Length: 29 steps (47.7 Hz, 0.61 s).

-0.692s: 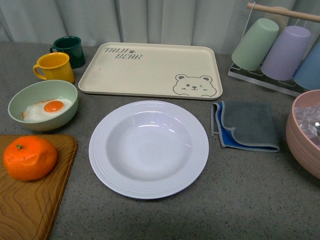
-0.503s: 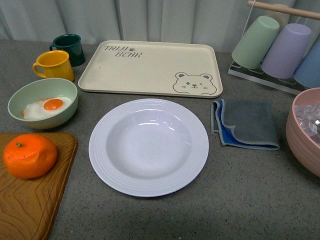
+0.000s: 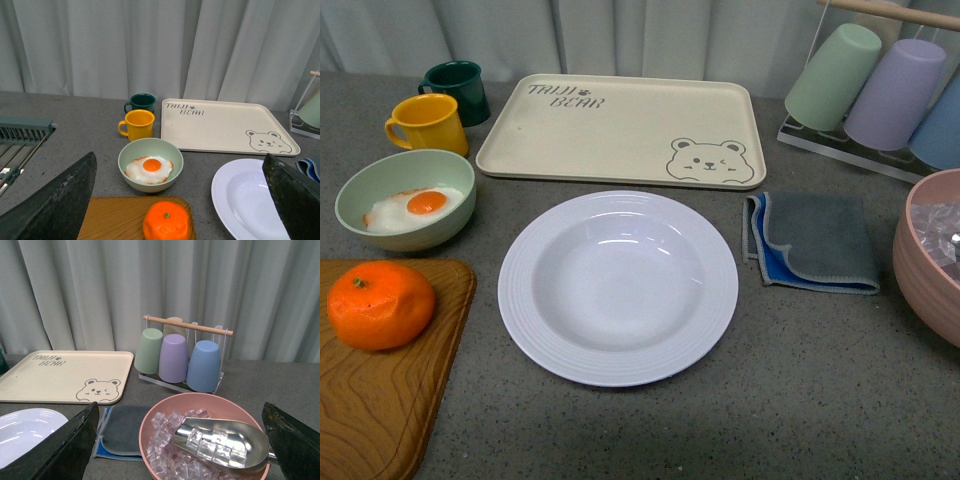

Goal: Place orange and plate with both arms

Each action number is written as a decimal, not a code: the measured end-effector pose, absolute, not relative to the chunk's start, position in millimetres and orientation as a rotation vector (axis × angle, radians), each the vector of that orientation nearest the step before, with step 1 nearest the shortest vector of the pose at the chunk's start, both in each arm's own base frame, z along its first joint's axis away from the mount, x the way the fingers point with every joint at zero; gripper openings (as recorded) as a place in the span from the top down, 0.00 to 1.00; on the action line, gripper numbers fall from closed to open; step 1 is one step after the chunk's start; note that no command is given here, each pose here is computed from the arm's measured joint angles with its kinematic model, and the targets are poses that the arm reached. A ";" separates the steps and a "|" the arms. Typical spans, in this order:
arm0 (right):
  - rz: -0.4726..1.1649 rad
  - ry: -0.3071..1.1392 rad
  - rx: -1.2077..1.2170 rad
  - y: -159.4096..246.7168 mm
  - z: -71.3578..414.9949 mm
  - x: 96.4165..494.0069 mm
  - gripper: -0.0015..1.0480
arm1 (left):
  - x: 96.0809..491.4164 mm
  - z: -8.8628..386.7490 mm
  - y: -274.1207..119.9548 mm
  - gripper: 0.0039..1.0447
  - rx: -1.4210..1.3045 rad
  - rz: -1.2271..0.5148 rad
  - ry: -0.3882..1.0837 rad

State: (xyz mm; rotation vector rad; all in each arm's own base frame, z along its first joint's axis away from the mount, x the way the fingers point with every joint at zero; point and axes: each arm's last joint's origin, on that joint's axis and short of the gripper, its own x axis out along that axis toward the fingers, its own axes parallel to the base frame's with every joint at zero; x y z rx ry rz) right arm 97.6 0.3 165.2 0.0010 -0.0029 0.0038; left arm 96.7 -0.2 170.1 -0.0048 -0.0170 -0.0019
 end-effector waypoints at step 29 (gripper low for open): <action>0.004 -0.003 0.001 0.3 165.2 97.6 0.09 | 107.8 163.8 -3.8 0.06 -0.057 0.061 0.343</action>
